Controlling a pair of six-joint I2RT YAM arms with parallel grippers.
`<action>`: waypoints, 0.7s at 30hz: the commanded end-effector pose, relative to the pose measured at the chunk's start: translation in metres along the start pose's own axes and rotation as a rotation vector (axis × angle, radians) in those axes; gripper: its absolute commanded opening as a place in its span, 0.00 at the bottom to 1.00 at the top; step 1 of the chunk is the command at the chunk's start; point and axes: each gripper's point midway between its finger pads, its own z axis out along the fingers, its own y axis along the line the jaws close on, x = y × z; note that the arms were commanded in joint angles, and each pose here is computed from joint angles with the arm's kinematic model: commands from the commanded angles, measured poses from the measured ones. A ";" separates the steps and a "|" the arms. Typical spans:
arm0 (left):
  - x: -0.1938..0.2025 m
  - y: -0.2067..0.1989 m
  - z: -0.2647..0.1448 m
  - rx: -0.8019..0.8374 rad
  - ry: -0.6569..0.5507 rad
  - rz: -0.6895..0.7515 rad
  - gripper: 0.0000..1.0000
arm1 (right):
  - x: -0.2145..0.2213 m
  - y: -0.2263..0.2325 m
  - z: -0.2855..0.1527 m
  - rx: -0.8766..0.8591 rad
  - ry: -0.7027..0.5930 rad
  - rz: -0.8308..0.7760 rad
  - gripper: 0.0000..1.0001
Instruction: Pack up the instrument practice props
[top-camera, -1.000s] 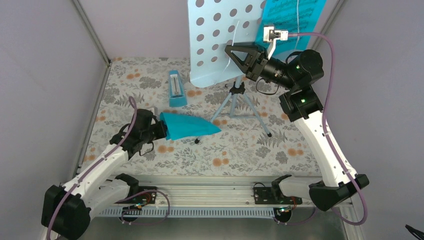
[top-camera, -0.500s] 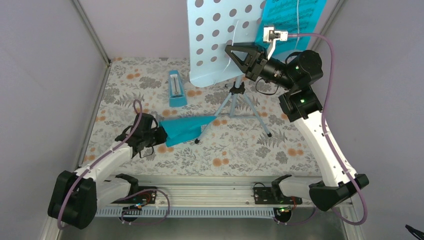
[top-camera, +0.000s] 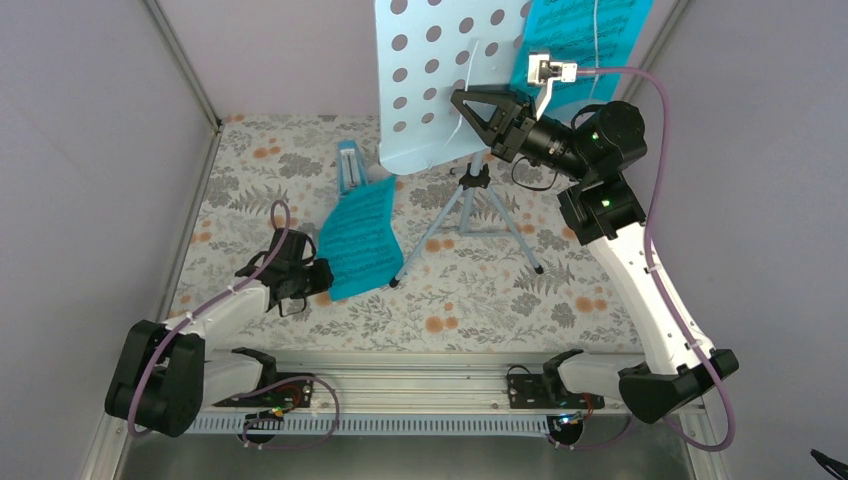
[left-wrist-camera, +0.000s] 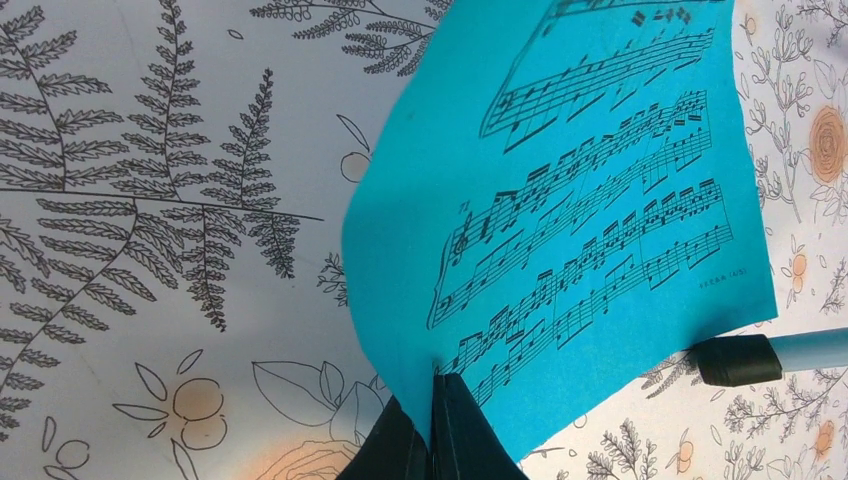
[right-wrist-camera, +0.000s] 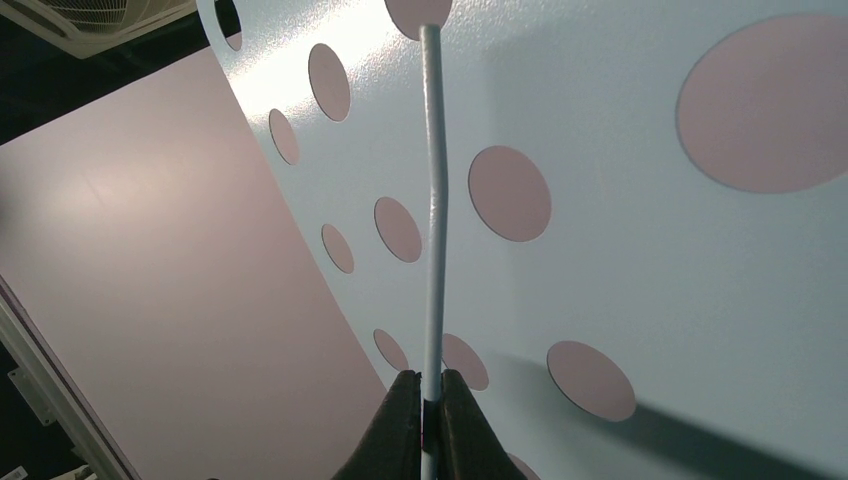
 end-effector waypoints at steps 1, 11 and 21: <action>0.003 0.003 0.004 0.005 0.004 0.017 0.02 | 0.012 -0.015 0.000 0.048 0.023 0.017 0.04; 0.010 -0.003 -0.001 0.059 0.007 -0.018 0.02 | 0.013 -0.018 0.000 0.060 0.019 0.019 0.04; 0.032 -0.005 -0.022 0.165 -0.041 -0.182 0.02 | 0.013 -0.018 -0.001 0.061 0.014 0.018 0.04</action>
